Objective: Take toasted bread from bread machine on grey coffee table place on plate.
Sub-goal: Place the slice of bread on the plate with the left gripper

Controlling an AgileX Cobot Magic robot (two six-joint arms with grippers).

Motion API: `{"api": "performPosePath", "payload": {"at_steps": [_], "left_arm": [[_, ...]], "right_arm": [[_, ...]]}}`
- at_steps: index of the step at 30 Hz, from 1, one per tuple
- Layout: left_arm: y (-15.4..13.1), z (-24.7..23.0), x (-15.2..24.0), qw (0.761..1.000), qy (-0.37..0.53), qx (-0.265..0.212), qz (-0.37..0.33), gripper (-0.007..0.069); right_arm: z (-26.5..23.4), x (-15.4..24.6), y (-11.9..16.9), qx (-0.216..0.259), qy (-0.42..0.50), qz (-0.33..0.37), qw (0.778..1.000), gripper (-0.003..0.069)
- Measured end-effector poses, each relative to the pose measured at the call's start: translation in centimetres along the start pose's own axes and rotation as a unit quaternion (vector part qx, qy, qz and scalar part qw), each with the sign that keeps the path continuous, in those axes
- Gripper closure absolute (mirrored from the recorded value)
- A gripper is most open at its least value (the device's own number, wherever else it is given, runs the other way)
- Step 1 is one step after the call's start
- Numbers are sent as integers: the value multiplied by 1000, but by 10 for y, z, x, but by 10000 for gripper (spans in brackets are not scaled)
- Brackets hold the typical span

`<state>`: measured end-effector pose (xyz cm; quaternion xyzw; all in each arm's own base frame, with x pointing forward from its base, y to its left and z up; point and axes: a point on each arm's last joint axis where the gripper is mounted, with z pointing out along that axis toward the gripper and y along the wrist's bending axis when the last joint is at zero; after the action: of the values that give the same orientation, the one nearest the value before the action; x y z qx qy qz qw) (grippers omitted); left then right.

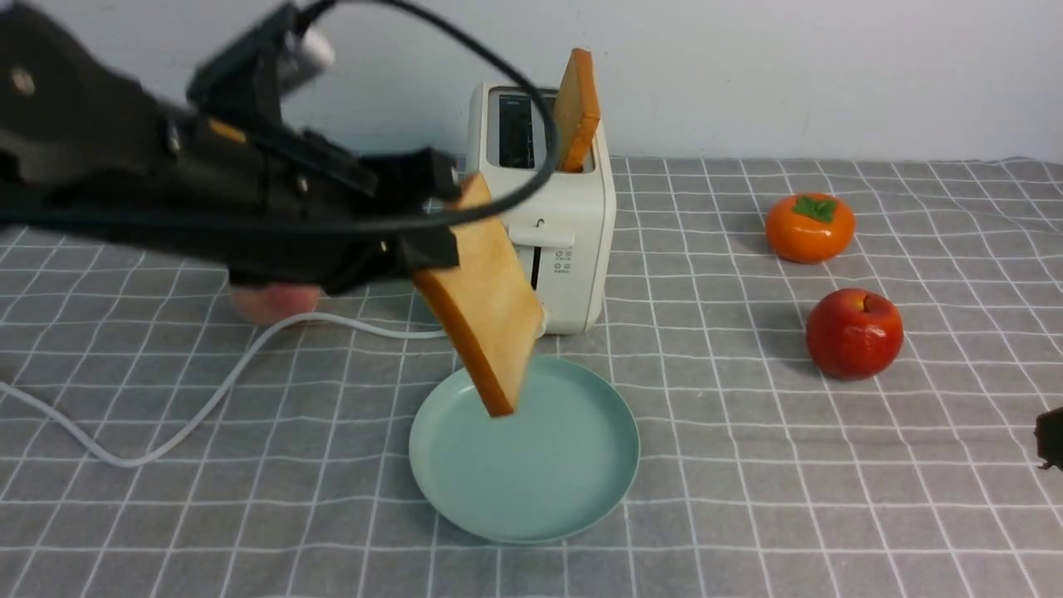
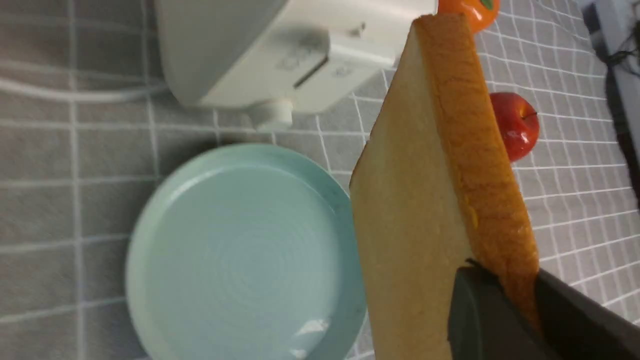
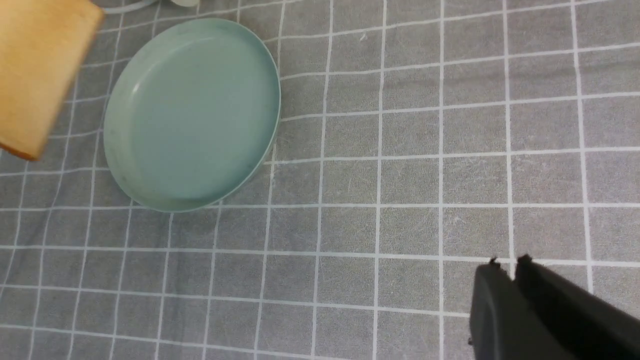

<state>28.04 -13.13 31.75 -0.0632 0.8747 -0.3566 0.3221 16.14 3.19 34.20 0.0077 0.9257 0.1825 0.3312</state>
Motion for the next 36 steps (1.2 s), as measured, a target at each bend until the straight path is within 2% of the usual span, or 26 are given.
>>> {"api": "performPosePath", "payload": {"at_steps": [7, 13, 23, 28, 31, 32, 33, 36], "left_arm": [[29, 36, 19, 996, -31, 45, -70, 573], [57, 65, 33, 998, -9, 10, -68, 573], [75, 95, 52, 994, 59, 14, -90, 573], [77, 97, 54, 994, 66, 10, -86, 489], [79, 97, 57, 996, 82, 2, -47, 371], [79, 97, 58, 996, 84, 1, -43, 363], [80, 95, 59, 996, 93, -4, -10, 306], [79, 86, 56, 993, 93, -28, 59, 251]], "right_arm": [[0, 0, 0, 1, 1, -14, 1000, 589], [0, -1, -1, 7, -5, -19, 1000, 583], [0, -4, -2, 13, -24, -21, 999, 573], [0, -5, -2, 13, -25, -21, 999, 568], [0, -5, -2, 13, -26, -21, 999, 564], [0, -5, -2, 13, -26, -21, 999, 564], [0, -5, -2, 13, -26, -21, 999, 562], [0, -5, -2, 13, -26, -21, 999, 557]]}}
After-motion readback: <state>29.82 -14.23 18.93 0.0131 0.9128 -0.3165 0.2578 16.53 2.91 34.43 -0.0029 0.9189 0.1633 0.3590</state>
